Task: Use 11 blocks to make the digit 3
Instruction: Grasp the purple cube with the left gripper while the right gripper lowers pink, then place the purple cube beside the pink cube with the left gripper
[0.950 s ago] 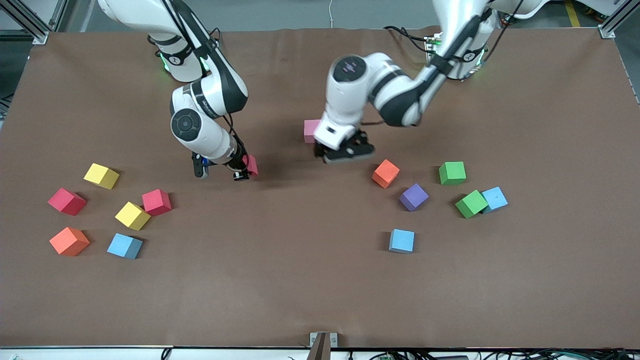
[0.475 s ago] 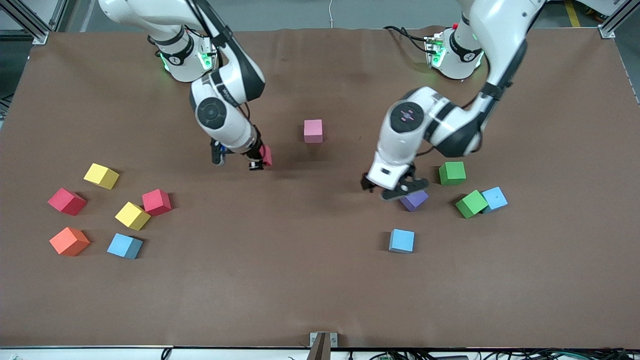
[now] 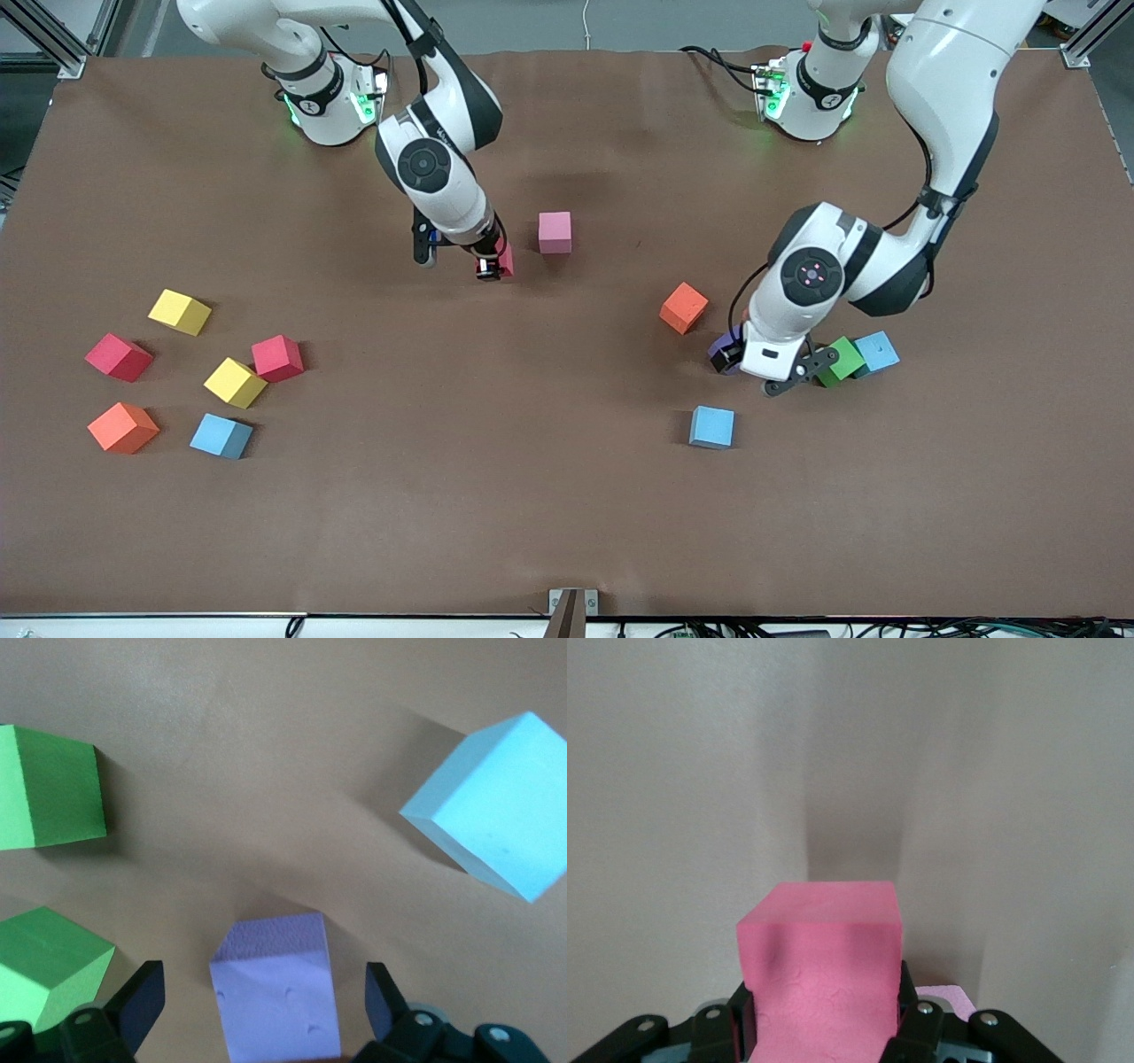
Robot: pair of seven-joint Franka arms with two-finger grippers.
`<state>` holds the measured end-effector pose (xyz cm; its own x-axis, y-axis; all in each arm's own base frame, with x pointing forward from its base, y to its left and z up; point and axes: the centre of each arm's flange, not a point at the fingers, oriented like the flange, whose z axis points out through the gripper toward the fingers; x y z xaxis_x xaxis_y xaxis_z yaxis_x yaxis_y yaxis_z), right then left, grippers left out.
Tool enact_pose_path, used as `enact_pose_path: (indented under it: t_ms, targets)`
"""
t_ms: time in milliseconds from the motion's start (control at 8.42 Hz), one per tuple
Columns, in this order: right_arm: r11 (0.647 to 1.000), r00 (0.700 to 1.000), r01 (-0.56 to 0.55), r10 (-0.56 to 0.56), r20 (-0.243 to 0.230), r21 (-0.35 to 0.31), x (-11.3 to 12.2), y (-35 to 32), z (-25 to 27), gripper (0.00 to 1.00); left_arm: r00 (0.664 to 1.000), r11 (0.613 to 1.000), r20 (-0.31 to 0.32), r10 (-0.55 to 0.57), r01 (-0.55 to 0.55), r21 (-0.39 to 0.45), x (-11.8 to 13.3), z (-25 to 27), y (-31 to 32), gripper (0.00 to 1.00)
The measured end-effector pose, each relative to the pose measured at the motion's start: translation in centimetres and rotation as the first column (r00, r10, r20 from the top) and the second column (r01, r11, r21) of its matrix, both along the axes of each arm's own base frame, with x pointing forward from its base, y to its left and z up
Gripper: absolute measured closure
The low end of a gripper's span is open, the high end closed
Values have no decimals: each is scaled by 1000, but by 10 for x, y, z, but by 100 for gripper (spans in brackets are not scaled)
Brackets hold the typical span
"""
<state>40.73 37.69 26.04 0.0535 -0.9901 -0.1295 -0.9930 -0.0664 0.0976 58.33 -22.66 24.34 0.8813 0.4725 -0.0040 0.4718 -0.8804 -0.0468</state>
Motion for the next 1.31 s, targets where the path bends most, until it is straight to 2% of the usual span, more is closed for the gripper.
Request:
enact_pose_path:
  t_ms: [475,713,832,950,1188,1307]
  targets:
    - [1000,1000,9,-9,-18,-20,-33,24,-7,41,999,998,24,35,-34,-47,-17,-24,-5,0]
    - [1000,1000,6,-6,-14,-18,-41,32,-7,41,998,997,22,50,-49,-55,-24,-32,-4,4]
    - [1000,1000,10,-10,-7,-15,-43,34,-7,41,997,995,22,79,-78,-55,-23,-33,-1,17]
    - [1000,1000,13,-13,-6,-15,-45,35,-8,41,994,993,25,107,-106,-57,-22,-32,3,37]
    - [1000,1000,12,-13,-11,-22,-49,36,-12,41,990,989,27,138,-136,-57,-21,-30,2,45]
    - [1000,1000,9,-9,-17,-28,-52,36,-16,41,986,985,24,166,-164,-49,-21,-27,3,45]
